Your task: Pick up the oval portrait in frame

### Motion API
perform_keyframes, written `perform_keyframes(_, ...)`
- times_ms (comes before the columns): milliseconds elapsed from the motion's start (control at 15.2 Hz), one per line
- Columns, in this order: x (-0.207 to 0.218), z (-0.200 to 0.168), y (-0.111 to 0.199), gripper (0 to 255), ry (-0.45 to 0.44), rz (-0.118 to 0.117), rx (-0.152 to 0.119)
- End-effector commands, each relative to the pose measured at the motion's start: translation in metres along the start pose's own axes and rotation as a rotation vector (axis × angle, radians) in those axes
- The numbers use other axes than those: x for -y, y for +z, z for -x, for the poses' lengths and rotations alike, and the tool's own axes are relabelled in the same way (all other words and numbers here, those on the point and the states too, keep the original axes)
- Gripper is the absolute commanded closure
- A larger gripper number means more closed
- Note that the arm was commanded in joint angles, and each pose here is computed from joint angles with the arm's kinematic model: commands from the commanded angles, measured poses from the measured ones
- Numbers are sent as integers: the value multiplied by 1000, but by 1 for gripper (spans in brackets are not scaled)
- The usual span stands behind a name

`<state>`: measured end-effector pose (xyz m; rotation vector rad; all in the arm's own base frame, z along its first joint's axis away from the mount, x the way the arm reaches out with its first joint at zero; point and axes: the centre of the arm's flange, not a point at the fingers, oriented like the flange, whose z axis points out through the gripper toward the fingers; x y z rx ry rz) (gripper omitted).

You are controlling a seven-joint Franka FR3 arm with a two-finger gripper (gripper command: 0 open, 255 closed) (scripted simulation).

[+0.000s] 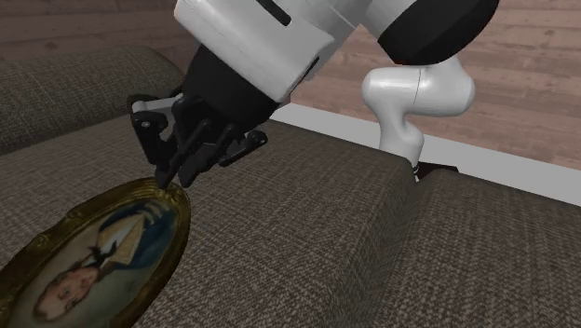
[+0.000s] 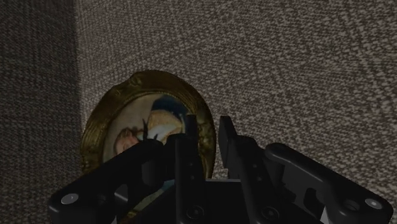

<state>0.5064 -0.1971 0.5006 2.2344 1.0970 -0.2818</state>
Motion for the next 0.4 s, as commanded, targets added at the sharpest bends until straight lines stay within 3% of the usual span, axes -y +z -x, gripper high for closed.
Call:
perform_keyframes(0,-4,4,-9,255,0,0,0)
perform_keyframes(330,-12,12,-22,255,0,0,0)
